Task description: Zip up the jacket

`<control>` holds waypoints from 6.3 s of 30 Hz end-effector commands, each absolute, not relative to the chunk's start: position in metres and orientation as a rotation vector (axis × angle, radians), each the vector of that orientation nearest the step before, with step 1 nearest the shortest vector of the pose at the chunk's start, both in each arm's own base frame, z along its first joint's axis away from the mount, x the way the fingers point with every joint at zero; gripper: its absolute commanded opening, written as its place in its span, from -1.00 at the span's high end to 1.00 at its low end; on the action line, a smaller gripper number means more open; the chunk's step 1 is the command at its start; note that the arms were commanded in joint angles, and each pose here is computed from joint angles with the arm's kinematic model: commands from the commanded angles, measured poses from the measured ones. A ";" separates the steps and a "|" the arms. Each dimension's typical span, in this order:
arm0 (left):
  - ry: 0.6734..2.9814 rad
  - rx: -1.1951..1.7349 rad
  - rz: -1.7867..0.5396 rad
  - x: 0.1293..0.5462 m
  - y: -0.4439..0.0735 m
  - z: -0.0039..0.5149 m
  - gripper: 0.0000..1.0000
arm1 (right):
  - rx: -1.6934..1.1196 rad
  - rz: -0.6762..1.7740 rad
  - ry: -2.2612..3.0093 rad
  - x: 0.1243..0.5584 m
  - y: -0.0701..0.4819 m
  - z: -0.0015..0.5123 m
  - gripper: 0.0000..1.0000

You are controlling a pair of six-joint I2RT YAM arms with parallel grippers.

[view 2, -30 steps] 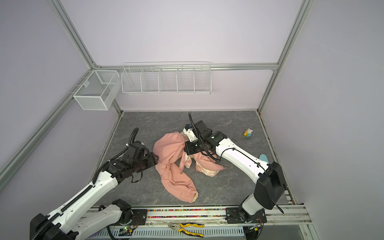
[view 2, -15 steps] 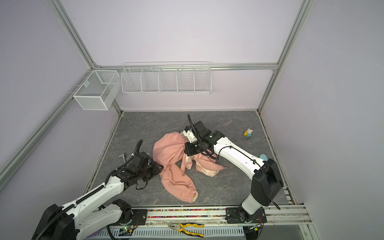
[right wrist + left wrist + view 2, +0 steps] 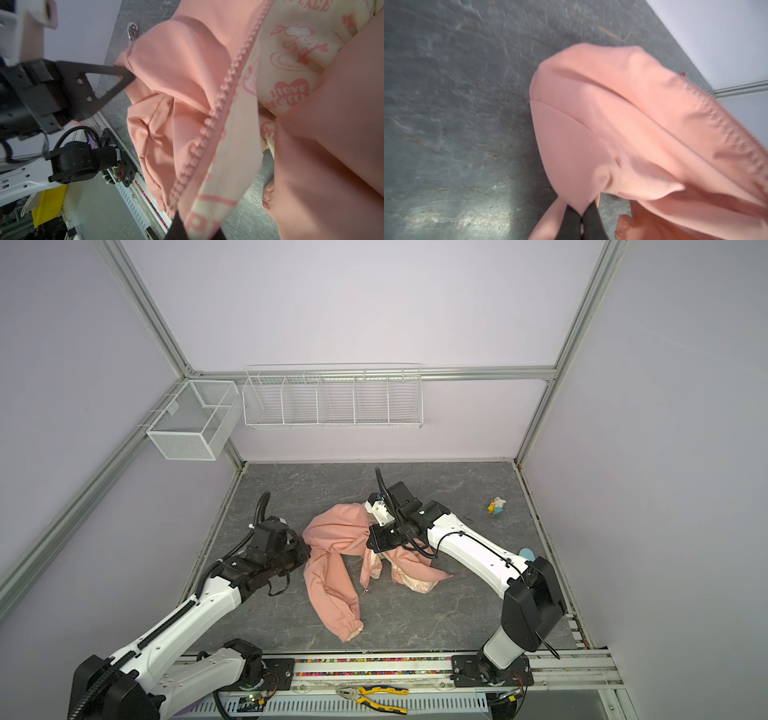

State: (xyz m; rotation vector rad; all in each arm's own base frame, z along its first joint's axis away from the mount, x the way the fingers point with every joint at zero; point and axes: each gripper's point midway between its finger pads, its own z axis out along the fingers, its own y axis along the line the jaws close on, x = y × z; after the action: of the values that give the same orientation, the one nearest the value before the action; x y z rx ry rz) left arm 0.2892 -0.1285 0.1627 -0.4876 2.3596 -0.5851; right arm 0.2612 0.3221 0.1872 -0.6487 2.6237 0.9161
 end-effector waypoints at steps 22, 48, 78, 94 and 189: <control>2.345 -0.223 -0.110 0.387 -0.106 0.216 1.00 | -0.450 0.968 2.810 0.282 0.312 0.124 0.80; 2.392 -0.280 -0.622 0.300 -0.151 0.215 -0.21 | -0.367 0.667 2.670 0.208 0.294 0.143 -0.62; 2.438 -0.289 -0.543 0.368 -0.159 0.170 0.98 | -0.564 0.994 2.703 0.165 0.372 0.123 0.86; 2.494 -0.248 -0.416 0.372 -0.146 0.170 1.00 | -0.679 1.241 2.824 0.125 0.392 0.085 0.86; 2.441 0.491 -0.682 0.492 -0.374 0.142 1.00 | -0.228 0.421 2.614 0.301 0.214 0.172 -0.74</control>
State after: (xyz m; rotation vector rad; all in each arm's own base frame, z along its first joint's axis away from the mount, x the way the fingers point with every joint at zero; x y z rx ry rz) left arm 0.4940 -0.3741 0.1054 0.4851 2.5112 -0.6500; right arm 0.2890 0.2277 0.1541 -0.1534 2.6539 0.5082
